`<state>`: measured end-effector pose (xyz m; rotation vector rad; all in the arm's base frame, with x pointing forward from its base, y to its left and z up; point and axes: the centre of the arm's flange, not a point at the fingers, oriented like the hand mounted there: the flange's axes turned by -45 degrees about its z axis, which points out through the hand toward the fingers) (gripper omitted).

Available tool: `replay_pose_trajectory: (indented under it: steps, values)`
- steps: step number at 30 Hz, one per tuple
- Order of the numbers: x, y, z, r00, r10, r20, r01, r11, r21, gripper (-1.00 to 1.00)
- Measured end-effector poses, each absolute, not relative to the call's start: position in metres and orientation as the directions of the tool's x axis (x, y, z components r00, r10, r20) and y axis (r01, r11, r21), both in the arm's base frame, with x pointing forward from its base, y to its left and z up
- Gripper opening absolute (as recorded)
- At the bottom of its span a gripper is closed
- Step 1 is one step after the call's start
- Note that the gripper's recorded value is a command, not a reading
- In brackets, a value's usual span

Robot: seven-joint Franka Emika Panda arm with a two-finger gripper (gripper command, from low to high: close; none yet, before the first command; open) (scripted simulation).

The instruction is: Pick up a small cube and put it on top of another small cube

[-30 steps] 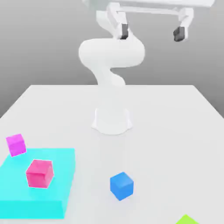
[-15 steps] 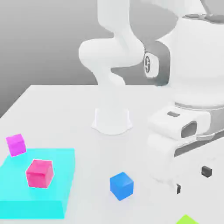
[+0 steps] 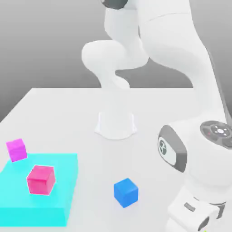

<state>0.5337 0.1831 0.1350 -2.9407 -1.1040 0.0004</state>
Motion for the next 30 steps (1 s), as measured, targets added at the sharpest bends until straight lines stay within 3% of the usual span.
replay_pose_trajectory:
  steps: [6,17,21,27,28,30]
  values:
    - [0.523,0.165,0.200,0.734,0.679,-0.005,0.679,-0.734,0.009,-1.00]
    - [0.431,0.054,0.242,0.612,0.791,-0.018,0.791,-0.612,0.019,-1.00]
    - [0.391,0.032,0.243,0.557,0.831,-0.004,0.831,-0.557,0.002,-1.00]
    - [0.384,0.029,0.189,0.544,0.839,0.000,0.839,-0.544,-0.002,-1.00]
    - [0.384,0.029,0.183,0.544,0.839,-0.001,0.839,-0.544,-0.001,1.00]
    - [0.384,0.029,0.183,0.544,0.839,-0.001,0.839,-0.544,-0.001,1.00]
